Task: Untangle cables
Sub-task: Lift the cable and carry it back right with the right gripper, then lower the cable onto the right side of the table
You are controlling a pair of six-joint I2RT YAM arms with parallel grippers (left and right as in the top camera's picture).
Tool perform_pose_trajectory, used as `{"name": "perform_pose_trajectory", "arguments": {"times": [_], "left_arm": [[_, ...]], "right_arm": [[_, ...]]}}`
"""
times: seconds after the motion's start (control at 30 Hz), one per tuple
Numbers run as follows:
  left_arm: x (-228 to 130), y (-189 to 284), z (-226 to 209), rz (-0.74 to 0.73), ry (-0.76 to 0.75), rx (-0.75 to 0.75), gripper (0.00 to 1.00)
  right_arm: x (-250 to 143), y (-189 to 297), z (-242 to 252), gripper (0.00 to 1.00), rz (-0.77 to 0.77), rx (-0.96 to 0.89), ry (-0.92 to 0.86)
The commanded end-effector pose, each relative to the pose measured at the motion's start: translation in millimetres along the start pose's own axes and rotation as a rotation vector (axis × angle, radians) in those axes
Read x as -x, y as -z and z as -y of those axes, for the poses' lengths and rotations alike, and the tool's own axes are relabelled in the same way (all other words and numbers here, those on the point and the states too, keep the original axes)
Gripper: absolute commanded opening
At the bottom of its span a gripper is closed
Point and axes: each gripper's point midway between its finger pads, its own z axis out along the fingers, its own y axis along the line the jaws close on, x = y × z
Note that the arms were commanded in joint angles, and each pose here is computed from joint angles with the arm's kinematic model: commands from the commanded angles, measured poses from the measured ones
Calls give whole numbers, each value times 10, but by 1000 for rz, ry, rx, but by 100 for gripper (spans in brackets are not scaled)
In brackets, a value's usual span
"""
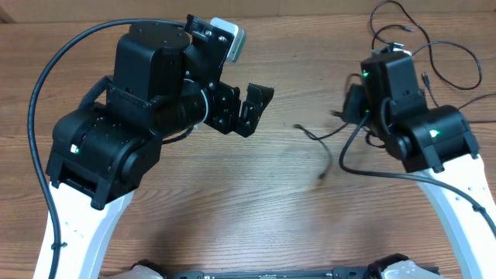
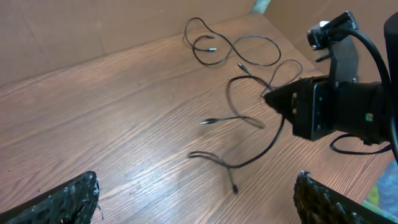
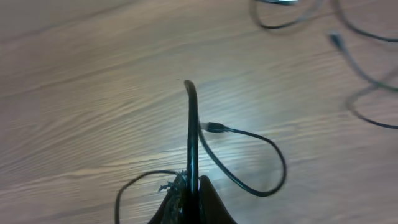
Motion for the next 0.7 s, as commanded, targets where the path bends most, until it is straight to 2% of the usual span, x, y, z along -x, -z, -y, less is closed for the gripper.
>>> {"name": "perform_pose_trajectory", "arguments": {"times": [0.0,0.6,0.67], "left_arm": [[5,21,0,7,-16,4,100],[5,21,-1,7,-16,4,100],[5,21,-1,7,-16,4,100]], "right_arm": [[212,121,323,4,74,-94,-69],[143,227,2020,4,21,-487,-447],[125,264,2175,7,24,-519,-487]]}}
